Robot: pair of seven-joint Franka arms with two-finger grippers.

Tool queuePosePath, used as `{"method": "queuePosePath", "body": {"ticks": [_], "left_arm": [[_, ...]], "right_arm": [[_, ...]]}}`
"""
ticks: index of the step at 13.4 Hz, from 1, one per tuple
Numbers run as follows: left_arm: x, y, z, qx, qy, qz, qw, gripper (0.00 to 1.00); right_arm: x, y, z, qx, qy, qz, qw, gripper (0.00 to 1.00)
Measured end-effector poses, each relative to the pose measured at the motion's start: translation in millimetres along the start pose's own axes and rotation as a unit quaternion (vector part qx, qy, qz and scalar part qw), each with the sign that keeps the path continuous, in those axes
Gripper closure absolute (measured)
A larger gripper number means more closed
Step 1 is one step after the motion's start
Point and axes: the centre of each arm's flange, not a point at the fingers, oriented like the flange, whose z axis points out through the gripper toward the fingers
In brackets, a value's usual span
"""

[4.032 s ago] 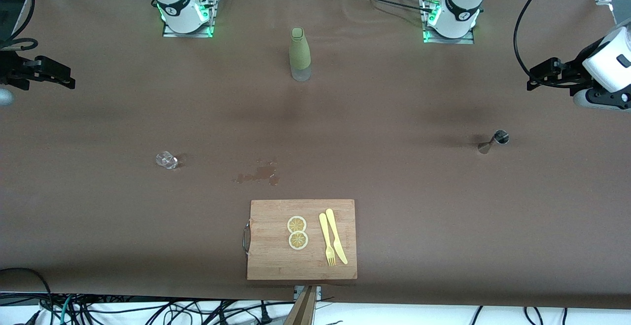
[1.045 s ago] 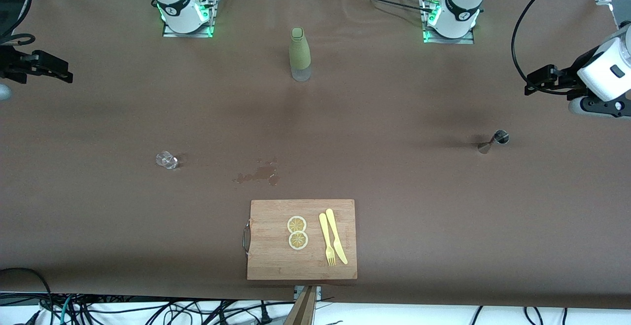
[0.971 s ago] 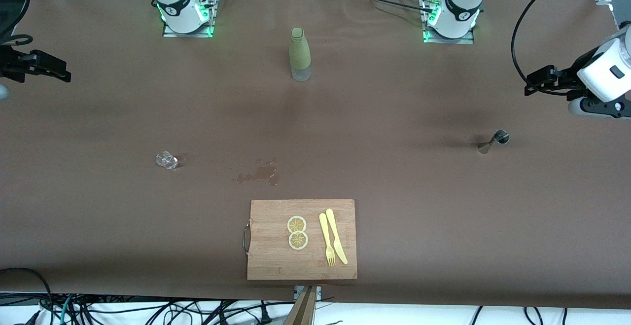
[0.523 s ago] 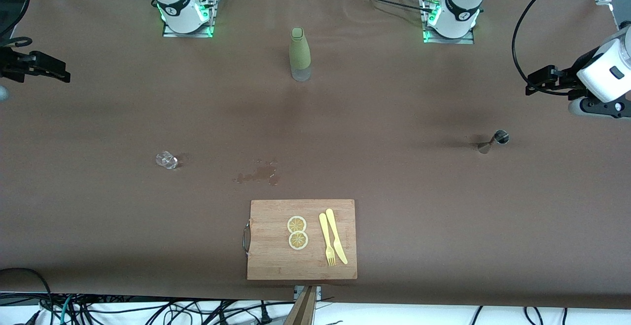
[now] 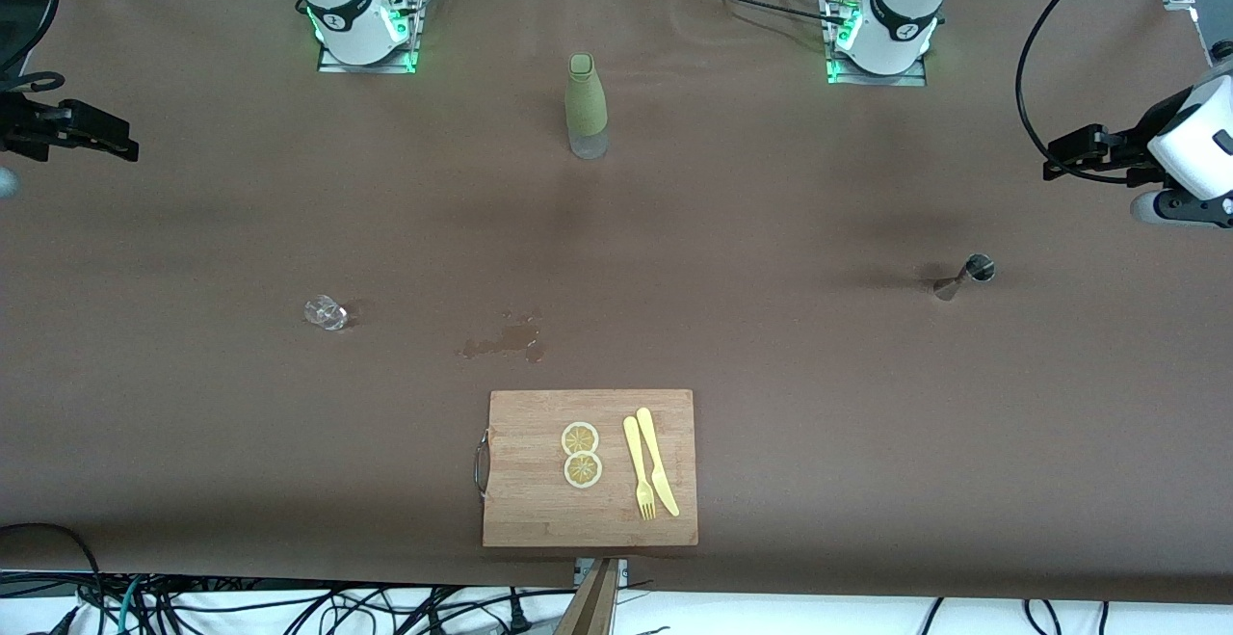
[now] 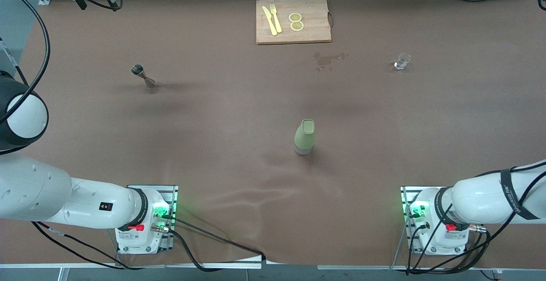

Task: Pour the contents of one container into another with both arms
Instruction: 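Lower the right gripper toward the glass cup while the left gripper approaches the jigger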

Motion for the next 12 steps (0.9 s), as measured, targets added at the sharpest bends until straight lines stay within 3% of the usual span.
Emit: {"method": "queuePosePath", "body": {"ticks": [6, 12], "left_arm": [[13.4, -31.0, 8.4, 0.0, 0.019, 0.046, 0.999, 0.0], [38.9, -80.8, 51.0, -0.002, 0.0, 0.125, 0.992, 0.0]], "right_arm": [[0.0, 0.9, 0.0, 0.0, 0.0, 0.001, 1.0, 0.0], [6.0, 0.5, 5.4, 0.0, 0.0, 0.0, 1.0, 0.0]]}}
